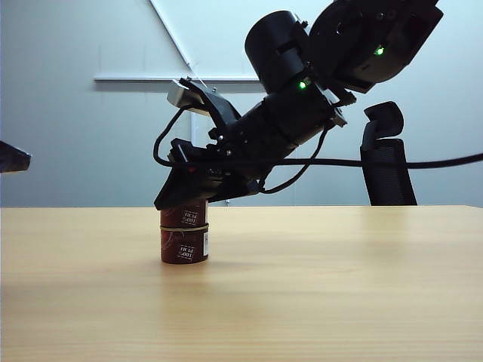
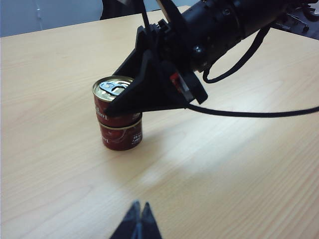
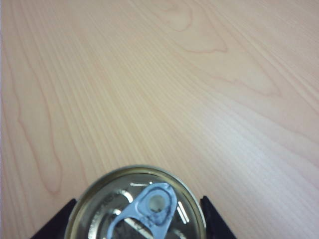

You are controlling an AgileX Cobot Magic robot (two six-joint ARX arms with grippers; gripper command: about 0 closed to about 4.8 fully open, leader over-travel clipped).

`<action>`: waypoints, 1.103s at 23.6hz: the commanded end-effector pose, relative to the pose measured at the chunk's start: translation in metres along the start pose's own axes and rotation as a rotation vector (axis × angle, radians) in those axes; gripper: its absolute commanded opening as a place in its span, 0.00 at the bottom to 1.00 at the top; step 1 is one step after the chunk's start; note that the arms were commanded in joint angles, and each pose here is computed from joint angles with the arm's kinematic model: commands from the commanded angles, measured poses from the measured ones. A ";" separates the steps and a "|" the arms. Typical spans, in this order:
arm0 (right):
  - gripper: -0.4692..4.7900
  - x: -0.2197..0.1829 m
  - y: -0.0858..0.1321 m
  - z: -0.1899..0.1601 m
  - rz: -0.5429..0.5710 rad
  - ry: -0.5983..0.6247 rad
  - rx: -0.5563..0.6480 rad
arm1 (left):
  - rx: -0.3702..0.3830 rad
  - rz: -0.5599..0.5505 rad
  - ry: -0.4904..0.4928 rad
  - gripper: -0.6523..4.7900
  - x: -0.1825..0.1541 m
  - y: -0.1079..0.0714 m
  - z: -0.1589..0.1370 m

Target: Stack a can of tomatoes on the right onto the can of tomatoes on the left.

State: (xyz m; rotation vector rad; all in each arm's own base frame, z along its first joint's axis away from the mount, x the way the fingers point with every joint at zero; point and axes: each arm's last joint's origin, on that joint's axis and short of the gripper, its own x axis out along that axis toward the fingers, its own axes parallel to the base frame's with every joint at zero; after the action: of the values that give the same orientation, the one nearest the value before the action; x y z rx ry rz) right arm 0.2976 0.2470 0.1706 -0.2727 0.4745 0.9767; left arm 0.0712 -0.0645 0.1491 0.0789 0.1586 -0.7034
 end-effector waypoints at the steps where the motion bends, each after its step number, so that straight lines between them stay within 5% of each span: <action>1: 0.09 -0.002 0.000 0.006 -0.023 -0.028 -0.019 | 0.007 -0.003 0.007 0.12 0.000 0.000 -0.001; 2: 0.10 -0.002 0.000 0.006 -0.022 -0.026 -0.018 | 0.007 -0.003 0.006 0.12 0.000 0.000 -0.001; 6: 1.00 -0.002 0.000 0.007 -0.023 -0.034 -0.020 | 0.007 -0.003 0.007 0.12 0.000 0.000 -0.001; 13: 1.00 -0.010 0.000 0.020 -0.033 -0.090 -0.024 | 0.007 -0.002 0.007 0.12 0.000 0.000 -0.001; 18: 1.00 -0.052 0.001 0.073 -0.051 -0.326 0.082 | -0.005 0.059 0.012 0.12 0.000 0.007 -0.001; 21: 1.00 -0.092 0.004 0.105 -0.057 -0.479 0.117 | -0.034 0.215 0.015 0.12 -0.002 0.022 -0.002; 23: 0.15 -0.133 0.008 0.124 -0.078 -0.583 0.093 | -0.074 0.431 0.018 0.12 -0.008 0.042 -0.003; 26: 0.07 -0.181 0.017 0.135 -0.105 -0.628 0.086 | -0.122 0.700 0.024 0.12 -0.022 0.064 -0.006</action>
State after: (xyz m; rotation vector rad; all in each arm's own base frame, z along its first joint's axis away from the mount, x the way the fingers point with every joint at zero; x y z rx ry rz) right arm 0.2397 0.1869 0.3747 0.0907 -0.0928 0.8926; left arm 0.0959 -0.0047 0.1490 0.0189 0.1731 -0.0280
